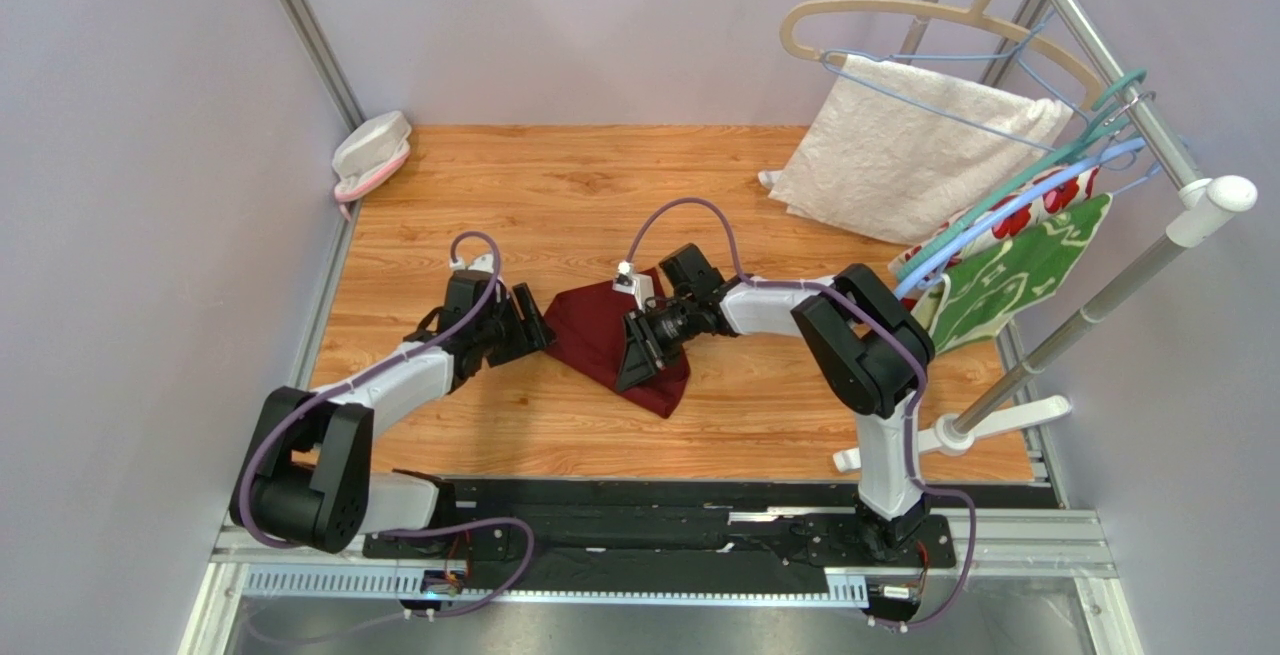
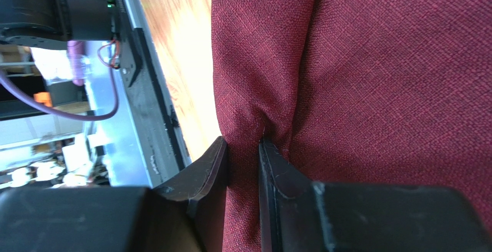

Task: Fold the napkin, place the utensils inside, and roll it up
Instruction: Roll the napkin with the utensil

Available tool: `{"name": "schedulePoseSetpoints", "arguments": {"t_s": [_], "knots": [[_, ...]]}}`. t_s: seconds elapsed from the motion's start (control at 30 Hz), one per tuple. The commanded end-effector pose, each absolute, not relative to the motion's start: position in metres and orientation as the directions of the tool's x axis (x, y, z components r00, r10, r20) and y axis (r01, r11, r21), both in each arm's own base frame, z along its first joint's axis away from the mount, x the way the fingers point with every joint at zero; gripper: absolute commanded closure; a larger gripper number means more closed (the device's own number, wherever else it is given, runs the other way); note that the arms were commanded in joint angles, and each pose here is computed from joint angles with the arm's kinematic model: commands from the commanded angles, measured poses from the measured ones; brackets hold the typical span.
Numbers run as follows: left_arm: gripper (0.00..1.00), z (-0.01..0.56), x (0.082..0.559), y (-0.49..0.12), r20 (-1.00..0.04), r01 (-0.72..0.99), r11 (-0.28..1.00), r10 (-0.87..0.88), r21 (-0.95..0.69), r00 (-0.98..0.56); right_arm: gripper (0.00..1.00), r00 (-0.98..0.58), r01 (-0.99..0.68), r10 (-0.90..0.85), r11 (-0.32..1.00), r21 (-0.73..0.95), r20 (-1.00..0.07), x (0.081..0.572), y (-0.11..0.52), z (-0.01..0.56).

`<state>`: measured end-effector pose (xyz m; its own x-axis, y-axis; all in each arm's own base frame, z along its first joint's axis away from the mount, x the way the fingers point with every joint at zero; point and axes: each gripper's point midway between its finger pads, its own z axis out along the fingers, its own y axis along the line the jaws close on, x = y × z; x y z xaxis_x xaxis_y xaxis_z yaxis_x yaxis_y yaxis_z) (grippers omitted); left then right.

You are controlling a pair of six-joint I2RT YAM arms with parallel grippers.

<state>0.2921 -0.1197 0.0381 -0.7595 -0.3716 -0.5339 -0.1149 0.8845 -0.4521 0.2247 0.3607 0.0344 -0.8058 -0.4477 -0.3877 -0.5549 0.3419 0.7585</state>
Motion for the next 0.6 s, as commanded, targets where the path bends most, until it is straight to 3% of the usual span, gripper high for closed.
{"name": "schedulePoseSetpoints", "arguments": {"t_s": [0.0, 0.57], "knots": [[0.32, 0.058, 0.317, -0.128, -0.584, -0.066, 0.864, -0.391, -0.499, -0.711, 0.82, -0.854, -0.443, -0.471, 0.436, 0.783, -0.22, 0.21, 0.341, 0.003], [0.32, 0.049, 0.325, -0.141, -0.545, -0.06, 0.838, -0.405, -0.542, -0.734, 0.83, -0.848, -0.438, -0.486, 0.423, 0.793, -0.21, 0.203, 0.332, 0.008]]}}
